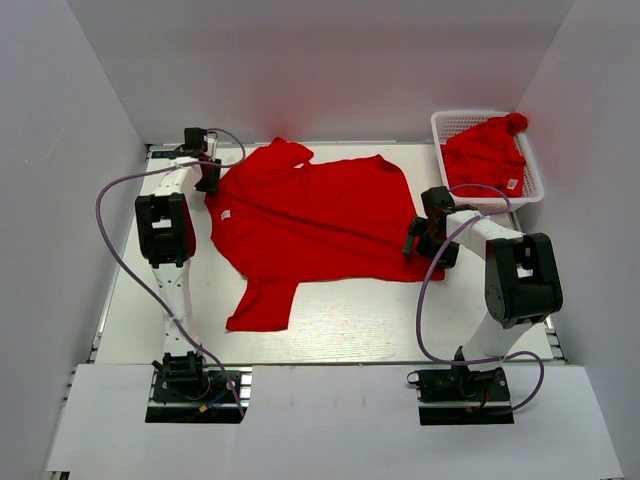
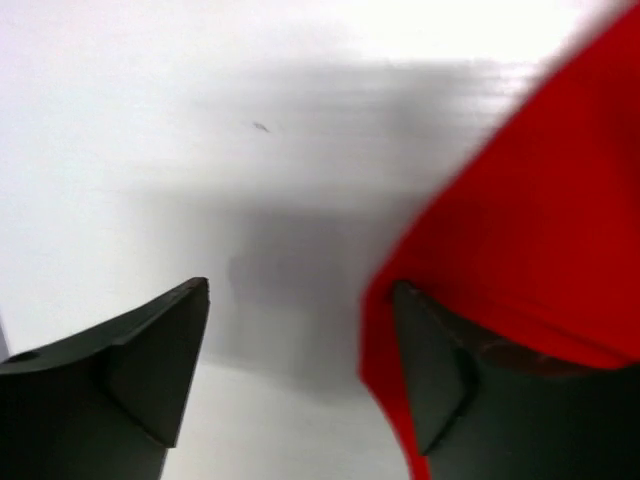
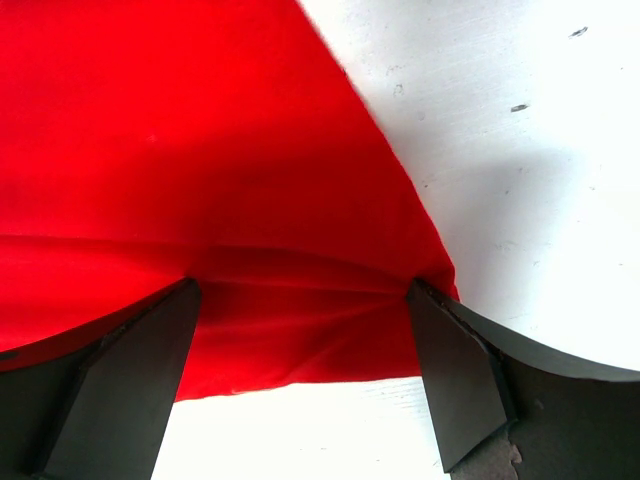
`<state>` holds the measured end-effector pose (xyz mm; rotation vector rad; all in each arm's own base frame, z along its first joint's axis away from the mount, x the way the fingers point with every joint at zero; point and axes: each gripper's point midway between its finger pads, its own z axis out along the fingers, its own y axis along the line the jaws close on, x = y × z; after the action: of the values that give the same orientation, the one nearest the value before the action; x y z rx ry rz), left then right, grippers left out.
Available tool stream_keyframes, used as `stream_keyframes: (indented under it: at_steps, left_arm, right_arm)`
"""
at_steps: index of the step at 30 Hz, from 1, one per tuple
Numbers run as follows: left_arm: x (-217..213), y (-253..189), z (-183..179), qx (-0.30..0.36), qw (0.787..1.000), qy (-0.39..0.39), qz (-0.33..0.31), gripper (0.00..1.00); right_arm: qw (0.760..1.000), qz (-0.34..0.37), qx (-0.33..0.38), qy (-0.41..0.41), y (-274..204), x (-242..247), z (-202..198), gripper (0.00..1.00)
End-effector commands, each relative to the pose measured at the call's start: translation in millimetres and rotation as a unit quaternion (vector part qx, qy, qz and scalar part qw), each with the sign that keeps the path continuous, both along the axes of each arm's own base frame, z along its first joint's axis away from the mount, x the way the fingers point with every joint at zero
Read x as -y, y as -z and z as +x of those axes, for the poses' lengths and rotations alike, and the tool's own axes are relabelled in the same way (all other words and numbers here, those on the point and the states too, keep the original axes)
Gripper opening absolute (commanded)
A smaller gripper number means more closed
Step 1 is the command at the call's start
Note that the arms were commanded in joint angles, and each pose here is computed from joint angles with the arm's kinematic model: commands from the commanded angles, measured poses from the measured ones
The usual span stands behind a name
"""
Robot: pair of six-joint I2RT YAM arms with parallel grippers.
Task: Fold and stack the t-shirts
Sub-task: Flatten out the tshirt
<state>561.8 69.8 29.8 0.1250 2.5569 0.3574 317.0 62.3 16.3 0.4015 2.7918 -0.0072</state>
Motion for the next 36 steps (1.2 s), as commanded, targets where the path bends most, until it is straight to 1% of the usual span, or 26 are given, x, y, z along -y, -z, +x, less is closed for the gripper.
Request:
stream_keyframes:
  at_steps: [1, 2, 3, 5, 6, 9, 10, 13, 14, 15, 17, 18, 19, 20, 21, 22, 23, 25, 26, 27, 28, 29, 30, 31, 33, 36]
  left_arm:
    - [-16.2, -34.1, 11.5, 0.032, 0.999, -0.017, 0.0, 0.88]
    - [-16.5, -46.5, 15.4, 0.046, 0.999, -0.017, 0.0, 1.0]
    - [-21.6, -57.9, 18.6, 0.06, 0.998, -0.026, -0.002, 1.0]
    - [-21.0, -75.1, 16.8, 0.066, 0.997, -0.032, -0.006, 1.0]
    - [-22.0, -99.7, 20.0, 0.089, 0.995, -0.041, -0.007, 1.0]
    - [-17.8, -130.6, 12.3, 0.105, 0.993, -0.046, -0.02, 1.0]
    - [-13.6, -154.9, 8.5, 0.127, 0.99, -0.049, -0.033, 1.0]
    - [14.5, -167.4, -4.9, 0.131, 0.986, -0.036, -0.097, 1.0]
    - [20.9, -180.0, -13.5, 0.136, 0.983, -0.035, -0.114, 1.0]
    - [39.2, -167.9, -24.0, 0.112, 0.983, -0.02, -0.144, 1.0]
    - [63.6, -163.4, -35.2, 0.097, 0.975, -0.009, -0.197, 1.0]
    - [84.2, -154.1, -48.7, 0.076, 0.966, 0.015, -0.246, 1.0]
    - [97.2, -149.5, -55.4, 0.067, 0.961, 0.02, -0.266, 1.0]
    - [108.9, -128.1, -72.6, 0.035, 0.954, 0.018, -0.298, 1.0]
    - [126.4, -122.1, -81.3, 0.025, 0.949, 0.032, -0.311, 1.0]
    - [136.2, -130.1, -85.6, 0.04, 0.944, 0.045, -0.324, 1.0]
    - [150.6, -110.7, -106.2, 0.009, 0.935, 0.047, -0.351, 1.0]
    - [171.8, -105.4, -121.0, 0.003, 0.931, 0.061, -0.361, 1.0]
    - [178.8, -97.0, -139.8, -0.011, 0.929, 0.058, -0.366, 1.0]
    - [191.8, -93.7, -150.3, -0.018, 0.926, 0.073, -0.369, 1.0]
    - [200.1, -92.8, -154.9, -0.015, 0.922, 0.081, -0.378, 1.0]
    - [204.3, -80.9, -170.2, -0.036, 0.92, 0.081, -0.381, 1.0]
    - [205.2, -81.6, -173.9, -0.031, 0.923, 0.083, -0.376, 1.0]
    - [205.1, -72.1, -181.1, -0.038, 0.926, 0.08, -0.368, 1.0]
    - [202.2, -66.0, -185.4, -0.039, 0.928, 0.07, -0.364, 1.0]
    - [204.2, -52.3, -192.5, -0.039, 0.924, 0.071, -0.373, 1.0]
  right_arm:
    - [0.999, -0.025, -0.03, 0.004, 6.7, 14.8, -13.9, 0.9]
    - [0.999, -0.022, -0.025, 0.002, 4.5, 13.7, -11.7, 0.9]
    - [1.0, -0.02, -0.023, 0.0, 2.5, 12.3, -10.8, 0.9]
    - [1.0, -0.015, -0.015, -0.01, -2.2, 9.9, -7.8, 0.9]
    - [1.0, -0.013, -0.01, -0.014, -4.9, 9.7, -6.7, 0.9]
    - [0.999, -0.01, 0.008, -0.039, -18.4, 6.2, -1.8, 0.9]
    - [0.999, -0.001, 0.013, -0.043, -19.8, 1.4, -0.1, 0.9]
    - [0.997, 0.01, 0.042, -0.064, -38.6, -3.5, 9.3, 0.9]
    - [0.996, 0.014, 0.05, -0.077, -43.8, -6.2, 12.7, 0.9]
    - [0.994, 0.021, 0.066, -0.085, -53.7, -10.3, 16.9, 0.9]
    - [0.991, 0.029, 0.086, -0.101, -67.7, -14.3, 19.0, 0.9]
    - [0.989, 0.028, 0.095, -0.11, -73.7, -15.8, 22.3, 0.9]
    - [0.987, 0.028, 0.105, -0.116, -80.3, -17.0, 23.2, 0.9]
    - [0.986, 0.033, 0.116, -0.119, -87.7, -18.6, 25.1, 0.9]
    - [0.985, 0.034, 0.117, -0.121, -88.7, -19.4, 24.1, 0.9]
    - [0.983, 0.035, 0.128, -0.123, -95.5, -20.5, 24.3, 0.9]
    - [0.982, 0.043, 0.129, -0.128, -94.1, -23.5, 23.1, 0.9]
    - [0.981, 0.059, 0.131, -0.133, -92.6, -30.0, 21.2, 0.9]
    - [0.981, 0.058, 0.128, -0.132, -88.8, -30.2, 18.9, 0.9]
    - [0.981, 0.061, 0.13, -0.128, -87.1, -31.7, 18.8, 0.9]
    - [0.981, 0.061, 0.129, -0.13, -84.3, -32.2, 17.7, 0.9]
    - [0.981, 0.061, 0.127, -0.131, -81.6, -32.5, 16.5, 0.9]
    - [0.982, 0.062, 0.125, -0.129, -79.2, -33.3, 16.4, 0.9]
    - [0.982, 0.062, 0.125, -0.127, -75.7, -33.0, 15.8, 0.9]
    - [0.983, 0.063, 0.123, -0.123, -70.4, -32.3, 17.8, 0.9]
    - [0.985, 0.059, 0.112, -0.117, -57.9, -30.6, 17.6, 0.9]
